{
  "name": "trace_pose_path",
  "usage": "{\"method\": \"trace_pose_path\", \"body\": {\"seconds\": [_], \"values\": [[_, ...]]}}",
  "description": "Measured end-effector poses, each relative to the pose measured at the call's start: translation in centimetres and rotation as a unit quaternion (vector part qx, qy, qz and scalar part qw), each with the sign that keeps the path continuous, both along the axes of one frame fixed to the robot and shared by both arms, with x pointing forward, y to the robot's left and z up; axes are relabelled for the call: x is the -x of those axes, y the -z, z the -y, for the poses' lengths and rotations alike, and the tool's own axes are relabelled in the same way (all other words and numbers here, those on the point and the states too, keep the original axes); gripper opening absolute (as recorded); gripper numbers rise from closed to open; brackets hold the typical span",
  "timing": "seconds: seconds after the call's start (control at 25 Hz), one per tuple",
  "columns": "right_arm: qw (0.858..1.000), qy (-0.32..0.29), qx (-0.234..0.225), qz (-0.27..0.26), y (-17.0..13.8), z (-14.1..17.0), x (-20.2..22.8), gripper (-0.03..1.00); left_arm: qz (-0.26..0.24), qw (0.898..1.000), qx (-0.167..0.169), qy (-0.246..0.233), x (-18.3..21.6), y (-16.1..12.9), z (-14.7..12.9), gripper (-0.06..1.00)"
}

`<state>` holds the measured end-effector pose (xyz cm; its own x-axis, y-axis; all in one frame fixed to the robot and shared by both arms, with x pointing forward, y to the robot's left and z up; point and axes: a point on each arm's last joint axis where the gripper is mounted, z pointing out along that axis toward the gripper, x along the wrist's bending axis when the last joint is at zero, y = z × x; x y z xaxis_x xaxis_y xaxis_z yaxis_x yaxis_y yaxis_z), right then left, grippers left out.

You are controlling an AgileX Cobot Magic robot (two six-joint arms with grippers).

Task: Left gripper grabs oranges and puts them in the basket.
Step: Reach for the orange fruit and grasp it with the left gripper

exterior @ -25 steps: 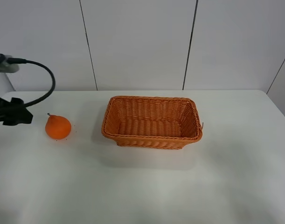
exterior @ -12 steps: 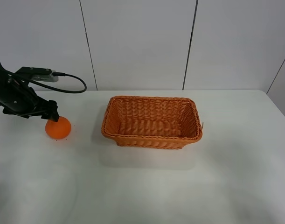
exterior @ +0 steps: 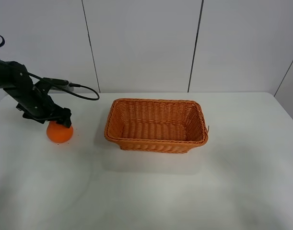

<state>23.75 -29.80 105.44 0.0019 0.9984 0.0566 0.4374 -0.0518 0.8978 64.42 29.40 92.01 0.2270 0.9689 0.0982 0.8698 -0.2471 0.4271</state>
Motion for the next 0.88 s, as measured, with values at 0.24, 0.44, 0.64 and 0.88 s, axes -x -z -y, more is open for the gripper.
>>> {"method": "trace_pose_path", "body": {"seconds": [0.24,0.44,0.64,0.88], "values": [[1.0,0.0,0.0,0.0,0.0,0.0,0.0,0.69,-0.021,1.0,-0.001,0.002,-0.6,2.1,0.0,0.96],[1.0,0.0,0.0,0.0,0.0,0.0,0.0,0.69,-0.039,0.999,-0.001,0.002,-0.5,3.1,0.0,0.85],[1.0,0.0,0.0,0.0,0.0,0.0,0.0,0.69,-0.039,0.999,-0.002,0.002,-0.5,3.1,0.0,0.45],[1.0,0.0,0.0,0.0,0.0,0.0,0.0,0.69,-0.042,0.999,-0.002,0.003,-0.5,2.7,0.0,0.34]]}}
